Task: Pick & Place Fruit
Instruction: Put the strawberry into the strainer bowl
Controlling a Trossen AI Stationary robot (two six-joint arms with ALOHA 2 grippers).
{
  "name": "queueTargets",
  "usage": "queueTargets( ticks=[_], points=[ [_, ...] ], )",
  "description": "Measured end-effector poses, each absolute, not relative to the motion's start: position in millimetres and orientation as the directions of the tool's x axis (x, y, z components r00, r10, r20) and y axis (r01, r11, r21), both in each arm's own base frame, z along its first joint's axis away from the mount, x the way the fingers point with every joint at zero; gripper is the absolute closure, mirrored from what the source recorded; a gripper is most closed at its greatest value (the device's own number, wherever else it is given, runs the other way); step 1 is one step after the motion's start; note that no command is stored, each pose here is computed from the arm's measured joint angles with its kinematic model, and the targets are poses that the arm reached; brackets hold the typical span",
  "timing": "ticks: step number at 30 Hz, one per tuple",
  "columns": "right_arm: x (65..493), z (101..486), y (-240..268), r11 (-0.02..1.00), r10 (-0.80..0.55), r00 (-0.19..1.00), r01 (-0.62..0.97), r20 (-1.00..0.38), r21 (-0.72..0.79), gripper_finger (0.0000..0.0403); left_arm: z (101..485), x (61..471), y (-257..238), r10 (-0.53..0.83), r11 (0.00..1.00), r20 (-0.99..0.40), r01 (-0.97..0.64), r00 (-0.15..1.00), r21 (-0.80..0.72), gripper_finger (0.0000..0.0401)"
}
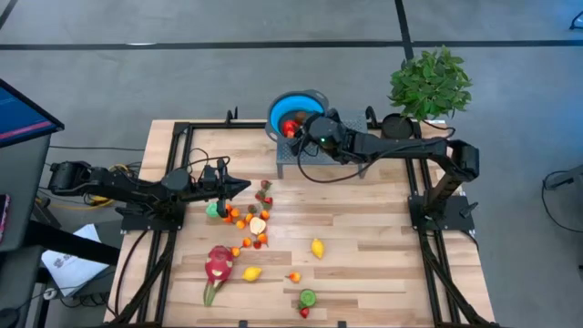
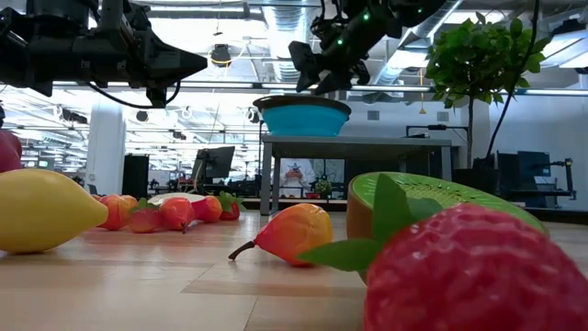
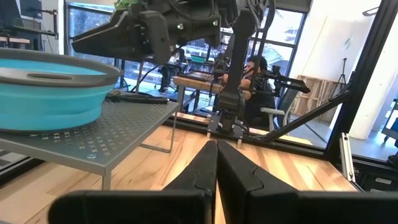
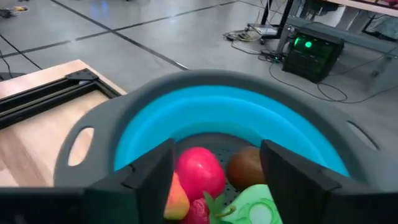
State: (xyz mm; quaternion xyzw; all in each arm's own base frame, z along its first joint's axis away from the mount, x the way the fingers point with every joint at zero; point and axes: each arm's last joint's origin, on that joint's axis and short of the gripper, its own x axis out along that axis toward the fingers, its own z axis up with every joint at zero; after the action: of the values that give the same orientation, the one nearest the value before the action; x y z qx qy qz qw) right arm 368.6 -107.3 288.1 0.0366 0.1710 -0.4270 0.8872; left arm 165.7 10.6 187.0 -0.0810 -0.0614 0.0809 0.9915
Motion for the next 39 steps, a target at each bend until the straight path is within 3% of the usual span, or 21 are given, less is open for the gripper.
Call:
queueTargets(
  ticks=[5,12,19,28,39],
  points=[
    [369,292,-98,0.649,-0.733,0.596,0.757,-0.328,-0.074,0.0149,187,166,11,0.171,0.974,0.109,-0.151,0.979,-0.171,0.04],
    [368,298,-78,0.69,-0.7,0.633,0.719,-0.33,-0.084,0.0172,187,166,11,0.17,0.974,0.109,-0.15,0.979,-0.171,0.04],
    [365,295,-59,0.729,-0.665,0.638,0.668,-0.388,-0.15,0.0238,187,166,11,0.17,0.974,0.108,-0.15,0.979,-0.17,0.04],
    [348,301,-52,0.795,-0.584,0.651,0.578,-0.485,-0.182,0.0392,187,166,11,0.17,0.974,0.109,-0.151,0.979,-0.171,0.04],
    [352,300,-31,0.936,-0.337,0.773,0.335,-0.537,-0.105,0.0399,187,166,10,0.169,0.973,0.109,-0.148,0.98,-0.176,0.04]
  ],
)
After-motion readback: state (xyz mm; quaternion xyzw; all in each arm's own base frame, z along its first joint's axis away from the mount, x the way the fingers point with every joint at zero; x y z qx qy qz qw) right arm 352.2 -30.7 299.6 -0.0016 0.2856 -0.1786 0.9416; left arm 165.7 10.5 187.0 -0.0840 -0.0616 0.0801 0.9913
